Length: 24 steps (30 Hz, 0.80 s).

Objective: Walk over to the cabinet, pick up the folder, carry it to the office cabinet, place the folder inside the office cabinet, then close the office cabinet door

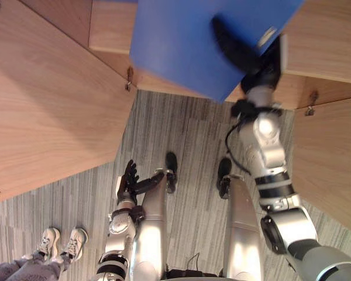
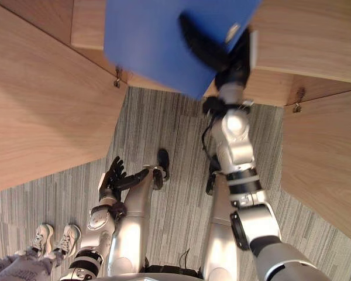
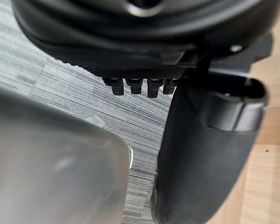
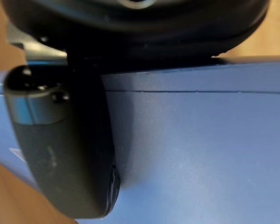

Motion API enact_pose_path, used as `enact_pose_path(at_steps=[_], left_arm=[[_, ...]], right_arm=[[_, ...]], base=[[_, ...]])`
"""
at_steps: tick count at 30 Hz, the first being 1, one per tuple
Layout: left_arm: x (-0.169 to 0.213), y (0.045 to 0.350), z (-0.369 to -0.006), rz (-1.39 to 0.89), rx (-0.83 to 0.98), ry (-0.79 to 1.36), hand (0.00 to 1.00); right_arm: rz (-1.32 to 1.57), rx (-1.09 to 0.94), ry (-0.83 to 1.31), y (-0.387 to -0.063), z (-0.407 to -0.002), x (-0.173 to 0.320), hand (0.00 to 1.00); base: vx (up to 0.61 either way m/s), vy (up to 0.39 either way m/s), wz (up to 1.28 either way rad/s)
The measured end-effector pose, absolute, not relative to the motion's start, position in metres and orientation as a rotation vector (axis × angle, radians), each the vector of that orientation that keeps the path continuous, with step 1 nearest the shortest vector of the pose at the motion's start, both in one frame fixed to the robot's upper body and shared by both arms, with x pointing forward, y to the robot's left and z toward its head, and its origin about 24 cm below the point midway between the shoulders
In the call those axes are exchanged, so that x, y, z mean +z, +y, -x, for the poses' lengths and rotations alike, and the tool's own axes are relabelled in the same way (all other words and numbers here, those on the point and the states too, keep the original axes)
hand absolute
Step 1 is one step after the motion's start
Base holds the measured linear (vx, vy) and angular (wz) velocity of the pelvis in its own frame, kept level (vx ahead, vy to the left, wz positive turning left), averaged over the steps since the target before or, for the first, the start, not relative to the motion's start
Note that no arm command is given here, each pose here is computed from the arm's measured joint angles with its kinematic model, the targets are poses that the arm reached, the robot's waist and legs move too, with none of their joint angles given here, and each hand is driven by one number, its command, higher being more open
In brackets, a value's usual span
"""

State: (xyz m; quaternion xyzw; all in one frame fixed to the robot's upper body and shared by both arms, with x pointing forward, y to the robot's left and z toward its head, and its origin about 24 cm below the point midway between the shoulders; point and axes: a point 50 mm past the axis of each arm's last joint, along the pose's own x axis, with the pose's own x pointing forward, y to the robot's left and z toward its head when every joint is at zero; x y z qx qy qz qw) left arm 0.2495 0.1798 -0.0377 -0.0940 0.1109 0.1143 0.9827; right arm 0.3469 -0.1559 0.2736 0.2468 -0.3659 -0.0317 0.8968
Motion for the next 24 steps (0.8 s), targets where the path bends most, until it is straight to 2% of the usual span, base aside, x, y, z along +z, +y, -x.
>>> enact_pose_path(at_steps=[5,6,11,16,24], left_arm=[[-0.035,0.178,-0.253,0.220,0.266,0.211,1.00],[-0.034,0.177,-0.253,0.223,0.269,0.208,1.00],[-0.027,0.169,-0.257,0.224,0.276,0.184,1.00],[-0.019,0.164,-0.261,0.231,0.267,0.153,1.00],[-0.012,0.159,-0.263,0.246,0.255,0.121,1.00]], right_arm=[[-0.888,-0.197,-0.778,-0.177,-0.350,0.289,0.00],[-0.990,-0.231,-0.773,-0.182,-0.351,0.289,1.00],[-1.327,-0.346,-0.751,-0.203,-0.355,0.292,1.00],[-1.476,-0.312,-0.685,-0.200,-0.364,0.300,1.00],[-1.251,-0.181,-0.714,-0.198,-0.370,0.336,1.00]], base=[[-0.01,-0.062,0.06],[-0.01,-0.045,0.05],[0.01,-0.059,0.11],[0.02,-0.064,0.11],[-0.01,-0.029,0.04]])
